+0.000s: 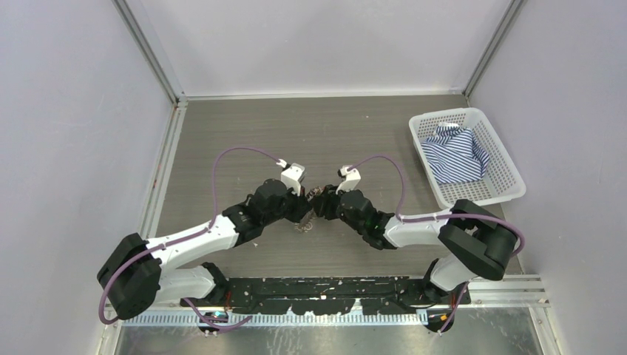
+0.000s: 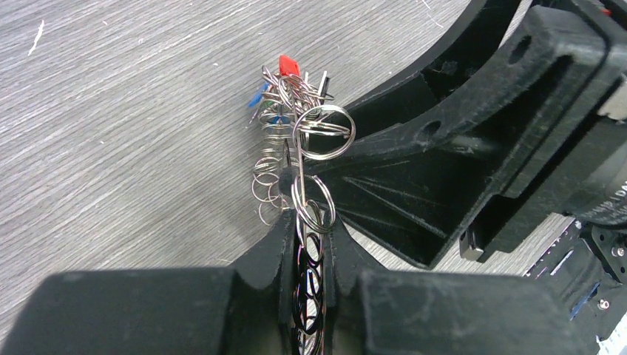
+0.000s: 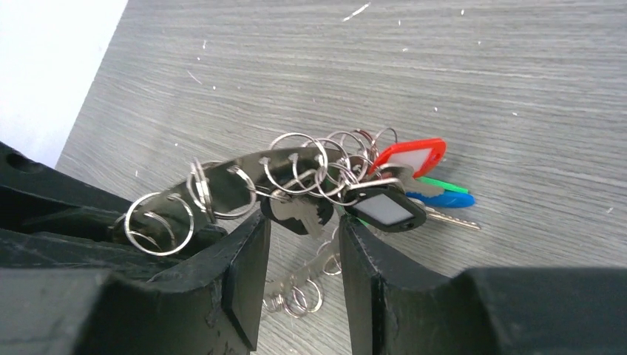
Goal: Remove the keys from the keyring
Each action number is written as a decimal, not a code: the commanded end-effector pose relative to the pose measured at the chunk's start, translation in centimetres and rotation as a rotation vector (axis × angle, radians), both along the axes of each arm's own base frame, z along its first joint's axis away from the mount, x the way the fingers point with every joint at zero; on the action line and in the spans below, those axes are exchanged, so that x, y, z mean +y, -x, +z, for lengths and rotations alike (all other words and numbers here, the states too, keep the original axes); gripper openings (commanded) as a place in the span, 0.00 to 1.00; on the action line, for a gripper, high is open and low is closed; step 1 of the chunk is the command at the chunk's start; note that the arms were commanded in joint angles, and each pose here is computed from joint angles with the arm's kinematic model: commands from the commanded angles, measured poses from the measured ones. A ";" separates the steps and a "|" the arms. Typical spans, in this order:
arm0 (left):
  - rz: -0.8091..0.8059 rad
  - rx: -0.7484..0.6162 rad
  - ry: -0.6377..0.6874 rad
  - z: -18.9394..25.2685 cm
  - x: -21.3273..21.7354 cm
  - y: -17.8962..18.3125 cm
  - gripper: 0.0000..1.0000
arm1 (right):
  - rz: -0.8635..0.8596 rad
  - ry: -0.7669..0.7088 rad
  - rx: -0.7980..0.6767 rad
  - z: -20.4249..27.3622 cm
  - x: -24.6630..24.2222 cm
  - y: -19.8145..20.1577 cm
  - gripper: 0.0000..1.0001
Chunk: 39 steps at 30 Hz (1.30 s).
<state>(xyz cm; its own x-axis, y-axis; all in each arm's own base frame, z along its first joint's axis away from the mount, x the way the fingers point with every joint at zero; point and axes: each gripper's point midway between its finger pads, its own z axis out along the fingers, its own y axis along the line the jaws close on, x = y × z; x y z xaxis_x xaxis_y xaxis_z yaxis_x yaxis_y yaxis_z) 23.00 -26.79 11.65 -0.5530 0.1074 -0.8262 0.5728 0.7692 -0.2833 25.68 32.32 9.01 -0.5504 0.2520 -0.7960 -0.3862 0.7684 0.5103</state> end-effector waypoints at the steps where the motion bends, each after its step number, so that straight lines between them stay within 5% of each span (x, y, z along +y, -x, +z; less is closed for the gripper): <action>1: -0.017 0.014 0.018 1.0 -0.5 0.4 0.01 | -0.069 -0.046 -0.117 3.1 0.5 -1.5 0.45; 12: -0.020 0.016 0.011 0.8 -0.6 0.5 0.01 | -0.134 0.043 -0.122 2.4 0.3 -2.5 0.40; 21: 0.054 -0.011 -0.030 0.7 0.8 -0.4 0.00 | -0.081 0.108 -0.105 3.1 0.2 -1.8 0.02; 39: 0.017 -0.019 0.014 -0.4 0.7 0.6 0.01 | 0.161 0.247 -0.017 5.7 -1.3 3.3 0.01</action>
<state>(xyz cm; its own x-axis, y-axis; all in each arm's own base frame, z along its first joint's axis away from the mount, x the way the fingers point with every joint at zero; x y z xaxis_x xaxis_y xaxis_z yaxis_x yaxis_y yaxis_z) 23.19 -25.88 11.52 -0.5364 0.0973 -0.8383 0.5451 0.7983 -0.2562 23.14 30.62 11.97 -0.5677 -0.0078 -0.8232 -0.4597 0.8326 0.3091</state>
